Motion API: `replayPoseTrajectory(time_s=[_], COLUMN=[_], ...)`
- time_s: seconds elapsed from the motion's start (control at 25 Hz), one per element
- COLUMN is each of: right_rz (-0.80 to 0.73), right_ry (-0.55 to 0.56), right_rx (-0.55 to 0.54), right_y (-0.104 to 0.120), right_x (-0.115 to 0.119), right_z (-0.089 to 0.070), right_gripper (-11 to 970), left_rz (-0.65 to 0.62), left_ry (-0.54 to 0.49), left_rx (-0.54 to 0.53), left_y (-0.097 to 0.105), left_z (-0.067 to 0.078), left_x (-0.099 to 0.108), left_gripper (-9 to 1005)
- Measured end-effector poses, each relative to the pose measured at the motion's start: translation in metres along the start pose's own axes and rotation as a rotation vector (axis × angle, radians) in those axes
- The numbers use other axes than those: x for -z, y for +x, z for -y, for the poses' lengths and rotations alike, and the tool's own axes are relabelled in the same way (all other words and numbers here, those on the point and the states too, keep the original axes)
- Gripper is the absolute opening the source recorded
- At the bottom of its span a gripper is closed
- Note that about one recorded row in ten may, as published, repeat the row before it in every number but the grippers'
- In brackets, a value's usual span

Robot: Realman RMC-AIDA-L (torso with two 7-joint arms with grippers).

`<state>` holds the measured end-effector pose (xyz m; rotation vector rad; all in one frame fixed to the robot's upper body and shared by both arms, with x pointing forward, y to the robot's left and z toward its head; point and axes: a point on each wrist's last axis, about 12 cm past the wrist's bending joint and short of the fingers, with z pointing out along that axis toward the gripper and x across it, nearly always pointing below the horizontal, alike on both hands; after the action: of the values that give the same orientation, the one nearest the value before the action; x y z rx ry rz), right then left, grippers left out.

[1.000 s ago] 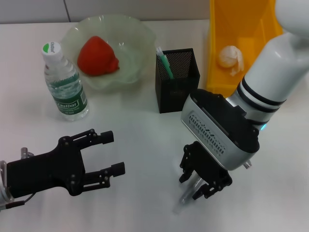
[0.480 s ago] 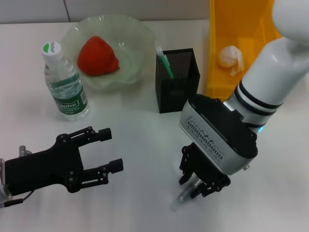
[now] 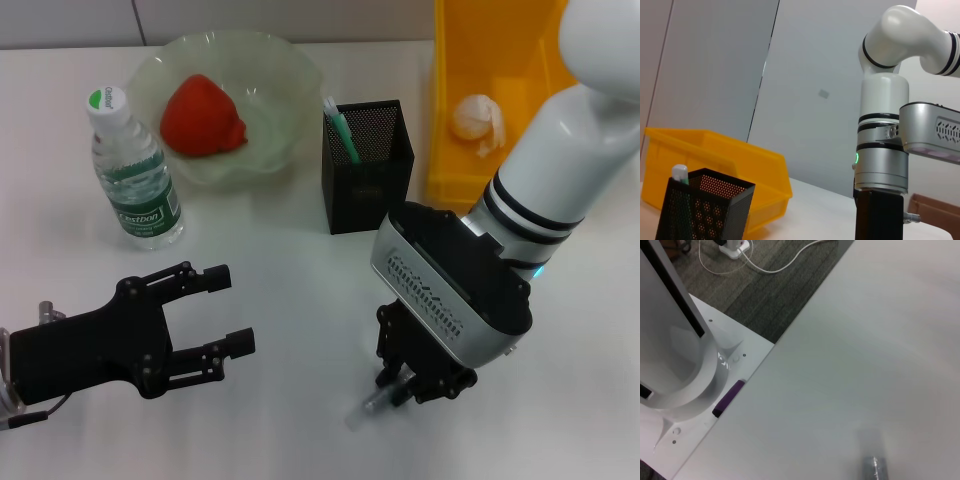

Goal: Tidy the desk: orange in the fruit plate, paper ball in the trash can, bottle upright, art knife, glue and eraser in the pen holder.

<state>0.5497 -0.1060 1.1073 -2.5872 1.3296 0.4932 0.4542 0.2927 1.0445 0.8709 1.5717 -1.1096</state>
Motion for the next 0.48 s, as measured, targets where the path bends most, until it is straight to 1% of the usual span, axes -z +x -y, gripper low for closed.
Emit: replayPoseTrajectory(time_s=[0.2,0.24,0.28,0.32,0.36,0.4,0.48], right_rz=[0.016,0.016,0.039,0.039,0.065,0.065,0.093], right_ry=[0.02,0.02,0.038,0.038,0.062,0.062,0.085], right_rx=[-0.012,-0.012,-0.028,-0.028,-0.055,-0.055,-0.085], right_y=[0.001,0.001,0.002,0.002,0.005,0.005,0.01], right_x=[0.004,0.004,0.01,0.01,0.017,0.017,0.025], right_z=[0.001,0.001,0.002,0.002,0.003,0.003,0.003], right_gripper=[220,201,181,162,143,143,142], left_rz=[-0.001,-0.001,0.001,0.001,0.004,0.004,0.007], left_ry=[0.0,0.0,-0.004,-0.004,-0.009,-0.009,-0.013], left_rx=[-0.001,-0.001,-0.001,-0.001,-0.001,-0.001,-0.002], left_y=[0.0,0.0,0.0,0.0,-0.001,-0.001,-0.001], left_z=[0.0,0.0,0.0,0.0,-0.001,-0.001,-0.001], left_x=[0.001,0.001,0.002,0.002,0.003,0.003,0.004], left_gripper=[800,800,800,800,800,800,800])
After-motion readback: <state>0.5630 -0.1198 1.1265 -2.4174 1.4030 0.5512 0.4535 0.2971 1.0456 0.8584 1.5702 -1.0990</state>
